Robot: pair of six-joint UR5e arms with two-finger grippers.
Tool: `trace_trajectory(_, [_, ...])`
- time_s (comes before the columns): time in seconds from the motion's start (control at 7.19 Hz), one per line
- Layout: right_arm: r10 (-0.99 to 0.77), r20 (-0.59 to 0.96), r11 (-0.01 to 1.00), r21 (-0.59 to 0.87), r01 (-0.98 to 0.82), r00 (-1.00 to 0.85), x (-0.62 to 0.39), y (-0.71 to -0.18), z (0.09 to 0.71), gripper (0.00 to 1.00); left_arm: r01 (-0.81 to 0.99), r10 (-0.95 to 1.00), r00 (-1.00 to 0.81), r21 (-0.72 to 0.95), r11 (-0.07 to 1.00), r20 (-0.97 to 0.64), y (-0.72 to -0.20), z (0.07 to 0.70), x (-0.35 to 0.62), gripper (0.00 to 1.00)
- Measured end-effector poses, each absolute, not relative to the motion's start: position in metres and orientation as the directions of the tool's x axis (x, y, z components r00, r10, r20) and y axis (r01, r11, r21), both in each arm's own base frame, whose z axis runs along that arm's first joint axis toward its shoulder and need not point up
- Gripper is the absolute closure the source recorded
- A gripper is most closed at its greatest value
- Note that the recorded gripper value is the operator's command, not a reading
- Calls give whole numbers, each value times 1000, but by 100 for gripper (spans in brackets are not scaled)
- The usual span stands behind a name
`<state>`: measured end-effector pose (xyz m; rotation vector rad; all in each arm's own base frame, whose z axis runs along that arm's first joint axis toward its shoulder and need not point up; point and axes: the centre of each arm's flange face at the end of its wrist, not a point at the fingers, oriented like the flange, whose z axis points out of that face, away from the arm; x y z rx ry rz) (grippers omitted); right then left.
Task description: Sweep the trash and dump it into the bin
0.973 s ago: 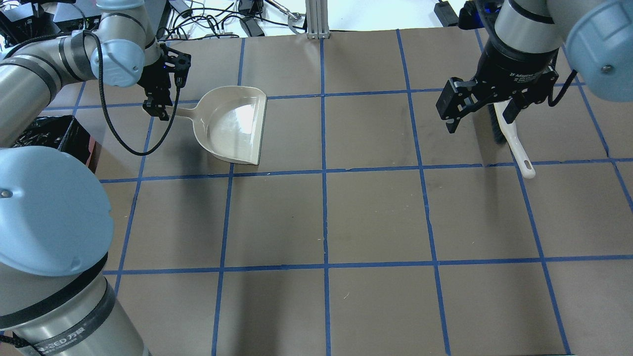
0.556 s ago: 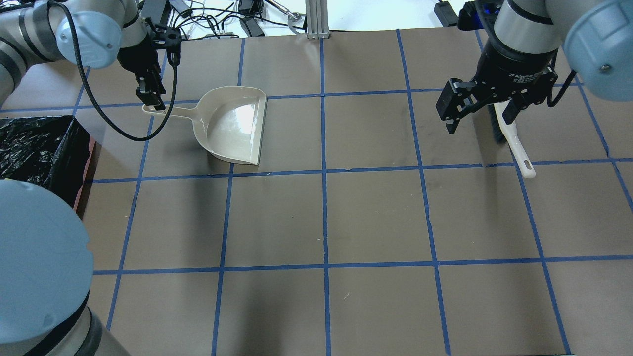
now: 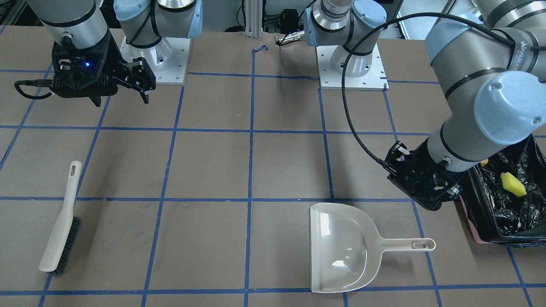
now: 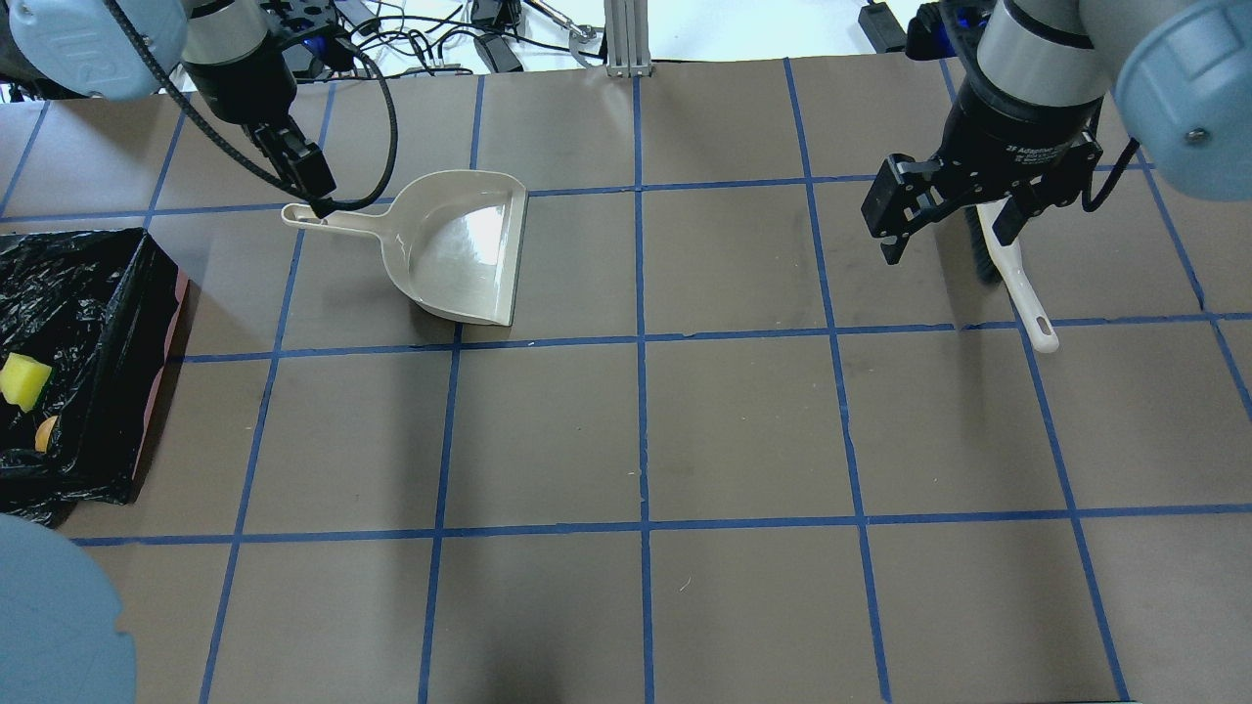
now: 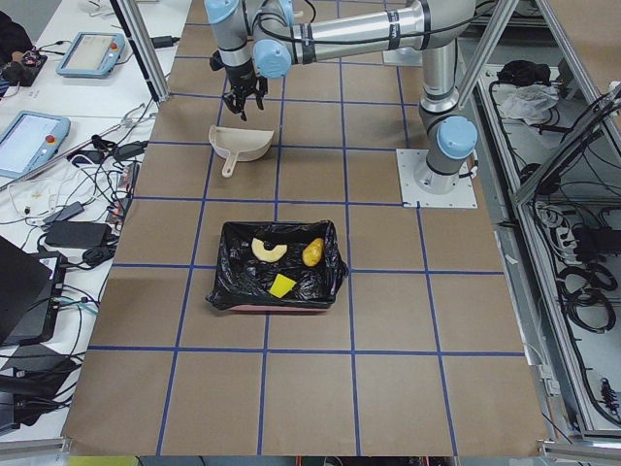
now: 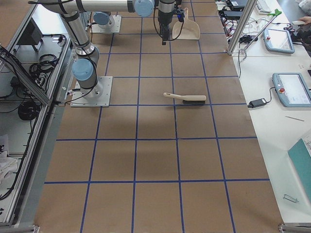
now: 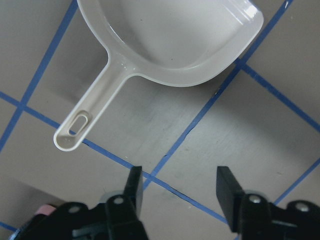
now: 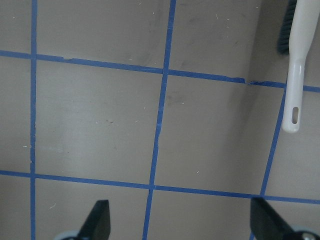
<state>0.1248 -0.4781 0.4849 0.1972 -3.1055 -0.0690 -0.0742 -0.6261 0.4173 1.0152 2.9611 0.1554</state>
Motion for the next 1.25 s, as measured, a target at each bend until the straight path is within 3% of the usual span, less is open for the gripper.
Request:
trace_trajectory(0.14, [-126, 28, 992, 31, -126, -992, 125, -480, 486, 0, 476, 476, -879, 77, 876, 11, -617, 429, -99, 0])
trace_trajectory(0.56, [-116, 35, 993, -14, -117, -993, 125, -484, 492, 0, 133, 132, -990, 18, 991, 45, -593, 461, -146, 0])
trace_trajectory(1.25, [-117, 40, 992, -32, -118, -992, 125, -497, 494, 0, 52, 52, -999, 24, 998, -5, -548, 475, -149, 0])
